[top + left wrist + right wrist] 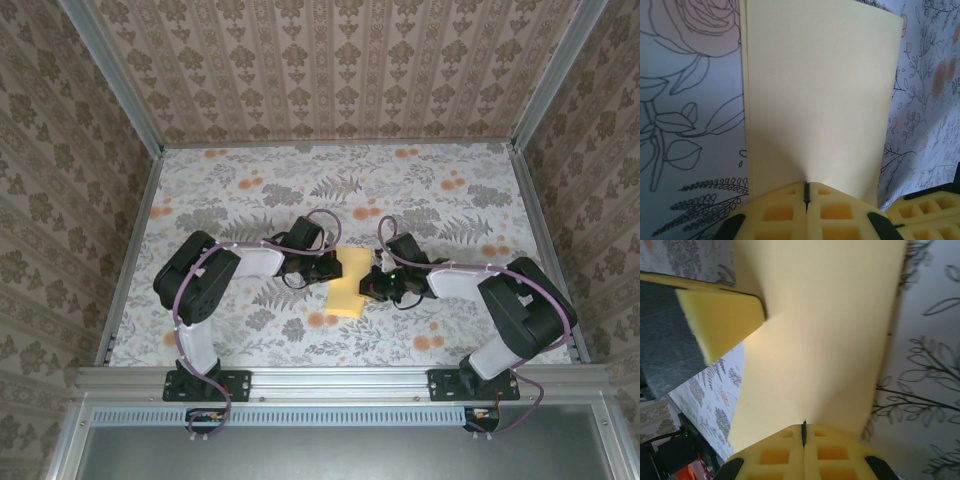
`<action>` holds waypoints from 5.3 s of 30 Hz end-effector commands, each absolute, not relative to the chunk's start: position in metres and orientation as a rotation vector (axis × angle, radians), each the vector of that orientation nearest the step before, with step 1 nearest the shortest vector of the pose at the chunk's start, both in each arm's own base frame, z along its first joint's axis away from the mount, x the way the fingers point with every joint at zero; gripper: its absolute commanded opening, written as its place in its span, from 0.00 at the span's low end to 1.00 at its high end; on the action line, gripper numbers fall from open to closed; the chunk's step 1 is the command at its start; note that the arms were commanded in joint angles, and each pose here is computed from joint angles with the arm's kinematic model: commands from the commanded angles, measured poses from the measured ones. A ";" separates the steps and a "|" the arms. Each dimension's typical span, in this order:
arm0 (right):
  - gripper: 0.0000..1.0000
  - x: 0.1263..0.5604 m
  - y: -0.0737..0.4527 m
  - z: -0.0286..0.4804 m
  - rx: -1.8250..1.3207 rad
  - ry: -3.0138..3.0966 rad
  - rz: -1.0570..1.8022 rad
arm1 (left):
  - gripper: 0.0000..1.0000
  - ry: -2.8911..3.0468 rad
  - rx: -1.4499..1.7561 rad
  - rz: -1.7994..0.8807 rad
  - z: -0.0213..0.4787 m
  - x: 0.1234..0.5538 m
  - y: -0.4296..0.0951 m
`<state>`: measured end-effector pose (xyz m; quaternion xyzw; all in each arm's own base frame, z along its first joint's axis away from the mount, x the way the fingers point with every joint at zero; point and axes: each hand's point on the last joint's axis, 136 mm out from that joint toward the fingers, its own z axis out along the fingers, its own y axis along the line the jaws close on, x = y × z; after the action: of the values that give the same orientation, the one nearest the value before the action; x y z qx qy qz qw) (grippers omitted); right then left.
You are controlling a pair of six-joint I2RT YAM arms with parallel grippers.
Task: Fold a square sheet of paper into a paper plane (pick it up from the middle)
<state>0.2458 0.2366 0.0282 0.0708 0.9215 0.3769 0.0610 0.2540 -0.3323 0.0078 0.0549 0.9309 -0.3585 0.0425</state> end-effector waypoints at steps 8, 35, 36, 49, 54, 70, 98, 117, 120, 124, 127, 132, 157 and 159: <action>0.00 0.243 0.254 0.017 0.183 2.835 1.180 | 0.00 3.311 -0.037 -0.412 -0.098 0.169 -0.230; 0.00 0.226 0.258 0.040 -0.066 2.829 1.174 | 0.00 3.318 -0.063 -0.360 -0.101 0.167 -0.223; 0.00 0.226 0.261 0.035 -0.062 2.837 1.172 | 0.00 3.317 -0.064 -0.358 -0.101 0.167 -0.223; 0.00 0.183 0.233 -0.008 -0.063 2.977 1.037 | 0.00 3.310 -0.054 -0.301 -0.100 0.169 -0.217; 0.00 0.157 0.213 -0.018 -0.040 3.022 0.998 | 0.00 3.318 -0.057 -0.285 -0.102 0.168 -0.214; 0.00 0.234 0.236 0.078 -0.035 2.689 1.007 | 0.00 3.013 -0.251 -0.401 -0.030 0.217 -0.194; 0.00 0.264 0.351 0.023 -0.082 2.881 1.146 | 0.18 2.730 -0.156 -1.007 0.052 0.269 -0.238; 0.00 0.270 0.351 0.022 -0.171 2.891 1.095 | 0.05 2.822 -0.155 -0.982 0.016 0.279 -0.247; 0.00 0.269 0.350 0.020 -0.164 2.904 1.086 | 0.04 2.844 -0.179 -0.959 0.008 0.277 -0.244; 0.00 0.263 0.344 0.012 -0.147 2.946 1.053 | 0.03 2.873 -0.219 -0.912 -0.002 0.273 -0.236; 0.00 0.254 0.337 0.006 -0.139 2.988 1.032 | 0.02 2.901 -0.259 -0.859 -0.010 0.269 -0.228; 0.00 0.233 0.321 0.002 -0.141 3.047 1.012 | 0.00 2.950 -0.321 -0.745 -0.023 0.261 -0.211; 0.00 0.248 0.347 0.048 -0.214 2.861 1.174 | 0.00 2.919 -0.291 -0.841 -0.014 0.266 -0.223; 0.00 0.254 0.354 0.043 -0.214 2.867 1.170 | 0.00 2.922 -0.295 -0.836 -0.015 0.266 -0.223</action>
<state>0.2474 0.3425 0.0498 -0.0716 0.9240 0.3749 0.0232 0.2807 -0.2473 0.0183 -0.0691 0.9357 -0.3381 0.0740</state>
